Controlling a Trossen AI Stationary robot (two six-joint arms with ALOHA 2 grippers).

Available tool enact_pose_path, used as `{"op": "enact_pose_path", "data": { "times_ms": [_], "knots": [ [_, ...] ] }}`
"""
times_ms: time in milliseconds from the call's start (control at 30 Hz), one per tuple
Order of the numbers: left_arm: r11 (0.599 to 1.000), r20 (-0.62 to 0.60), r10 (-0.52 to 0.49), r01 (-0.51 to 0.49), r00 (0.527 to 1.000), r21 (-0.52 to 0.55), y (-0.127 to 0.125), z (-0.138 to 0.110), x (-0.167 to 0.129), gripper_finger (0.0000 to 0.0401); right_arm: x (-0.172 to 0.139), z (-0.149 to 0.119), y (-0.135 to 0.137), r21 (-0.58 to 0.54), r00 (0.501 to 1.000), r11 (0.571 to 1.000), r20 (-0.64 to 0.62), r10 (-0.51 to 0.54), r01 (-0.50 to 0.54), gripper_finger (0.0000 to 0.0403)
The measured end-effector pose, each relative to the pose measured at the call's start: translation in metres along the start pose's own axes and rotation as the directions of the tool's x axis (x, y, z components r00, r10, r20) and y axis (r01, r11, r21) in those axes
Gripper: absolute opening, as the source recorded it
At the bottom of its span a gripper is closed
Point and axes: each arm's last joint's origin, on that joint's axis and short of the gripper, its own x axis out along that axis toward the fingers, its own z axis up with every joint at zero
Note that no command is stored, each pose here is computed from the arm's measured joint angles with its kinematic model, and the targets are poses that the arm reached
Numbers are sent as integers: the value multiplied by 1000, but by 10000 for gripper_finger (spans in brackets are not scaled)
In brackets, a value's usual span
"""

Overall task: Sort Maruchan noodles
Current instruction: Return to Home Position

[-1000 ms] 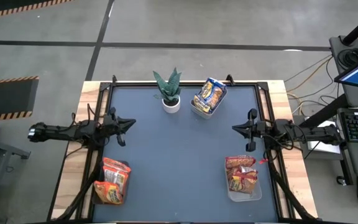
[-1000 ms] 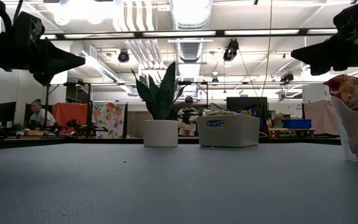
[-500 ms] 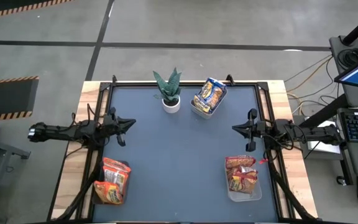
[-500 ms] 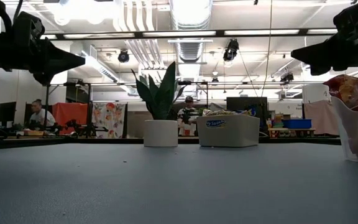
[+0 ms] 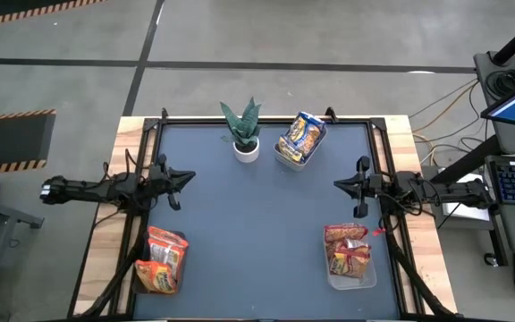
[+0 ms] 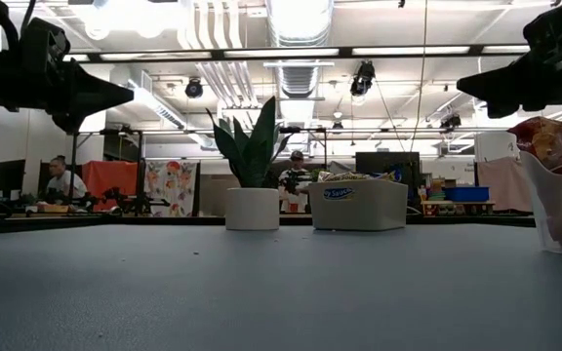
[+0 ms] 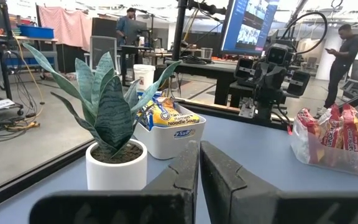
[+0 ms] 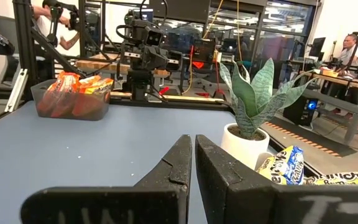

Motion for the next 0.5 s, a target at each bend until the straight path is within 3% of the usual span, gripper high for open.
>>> {"op": "enact_pose_path", "data": {
  "times_ms": [500],
  "knots": [
    [1000, 1, 0, 0, 1000, 0, 0, 0, 0, 0, 0, 0, 0, 0, 1000, 1000, 0, 0, 0, 12]
  ]
}}
